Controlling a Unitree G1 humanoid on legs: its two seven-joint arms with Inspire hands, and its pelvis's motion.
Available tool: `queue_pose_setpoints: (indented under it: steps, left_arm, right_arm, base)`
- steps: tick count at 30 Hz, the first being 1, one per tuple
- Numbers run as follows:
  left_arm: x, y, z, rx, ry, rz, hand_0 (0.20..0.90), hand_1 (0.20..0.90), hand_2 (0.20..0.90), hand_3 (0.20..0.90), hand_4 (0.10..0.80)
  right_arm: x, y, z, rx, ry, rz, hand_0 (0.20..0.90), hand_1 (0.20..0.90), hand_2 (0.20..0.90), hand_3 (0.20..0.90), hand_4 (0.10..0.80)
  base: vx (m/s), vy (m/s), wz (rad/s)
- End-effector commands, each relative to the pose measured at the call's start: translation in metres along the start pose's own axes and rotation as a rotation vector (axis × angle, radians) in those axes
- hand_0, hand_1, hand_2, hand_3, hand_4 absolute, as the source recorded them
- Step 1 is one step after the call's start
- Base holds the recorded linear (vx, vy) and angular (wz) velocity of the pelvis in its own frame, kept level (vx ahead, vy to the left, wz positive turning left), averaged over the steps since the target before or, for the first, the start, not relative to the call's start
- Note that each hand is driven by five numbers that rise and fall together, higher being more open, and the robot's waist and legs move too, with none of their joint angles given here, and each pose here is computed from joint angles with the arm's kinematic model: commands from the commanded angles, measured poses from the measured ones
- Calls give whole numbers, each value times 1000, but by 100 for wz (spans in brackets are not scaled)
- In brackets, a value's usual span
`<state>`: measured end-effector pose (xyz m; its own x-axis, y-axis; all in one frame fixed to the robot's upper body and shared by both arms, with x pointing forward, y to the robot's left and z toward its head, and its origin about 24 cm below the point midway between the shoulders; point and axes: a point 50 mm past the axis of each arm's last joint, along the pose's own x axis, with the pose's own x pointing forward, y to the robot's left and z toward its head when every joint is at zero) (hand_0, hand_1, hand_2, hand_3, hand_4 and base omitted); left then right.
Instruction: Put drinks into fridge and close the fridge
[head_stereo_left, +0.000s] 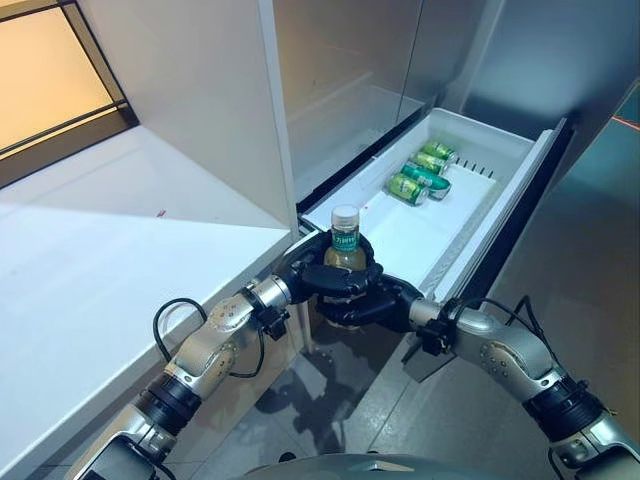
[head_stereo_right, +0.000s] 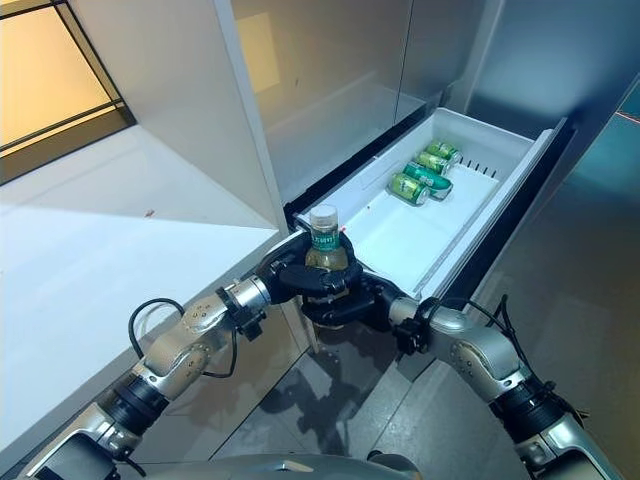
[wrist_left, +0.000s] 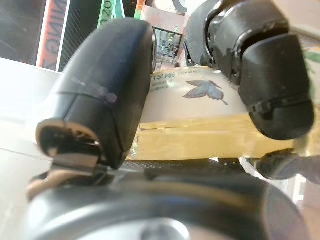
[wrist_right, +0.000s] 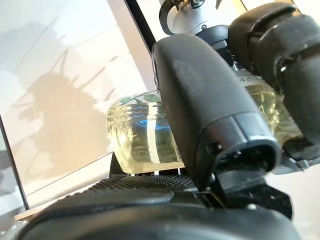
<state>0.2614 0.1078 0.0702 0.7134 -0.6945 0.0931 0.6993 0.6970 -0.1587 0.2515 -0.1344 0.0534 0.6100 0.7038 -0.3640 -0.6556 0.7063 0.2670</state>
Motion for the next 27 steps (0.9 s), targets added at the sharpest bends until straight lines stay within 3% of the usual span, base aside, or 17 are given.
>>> queue_pose_setpoints:
  steps: [1,9,14,20,27]
  left_arm:
    - [22,-24,70,121,-490,-87,900,900,900,900,800]
    - [20,-20,65,165,-482,33,900,900,900,900,800]
    - [15,-10,42,124,-333,55,900,900,900,900,800]
    - [-7,-11,-9,-93,-94,-18,900,900,900,900,800]
    - [-43,-40,-79,-641,199,-136,900,900,900,900,800]
  right_arm:
    - [8,37,84,-91,-426,177,300,300,300,200,100]
    - [-25,13,147,-364,-723,-204,300,300,300,200,100]
    - [-60,-6,193,-603,-818,-528,300,300,300,200,100]
    - [-98,-48,220,-628,-766,-782,300,300,300,200,100]
    - [-126,-93,242,-595,-680,-964,300,300,300,200,100]
  base:
    - [0,0,0]
    - [0,0,0]
    - [0,0,0]
    - [4,-3,1]
    - [37,-8,8]
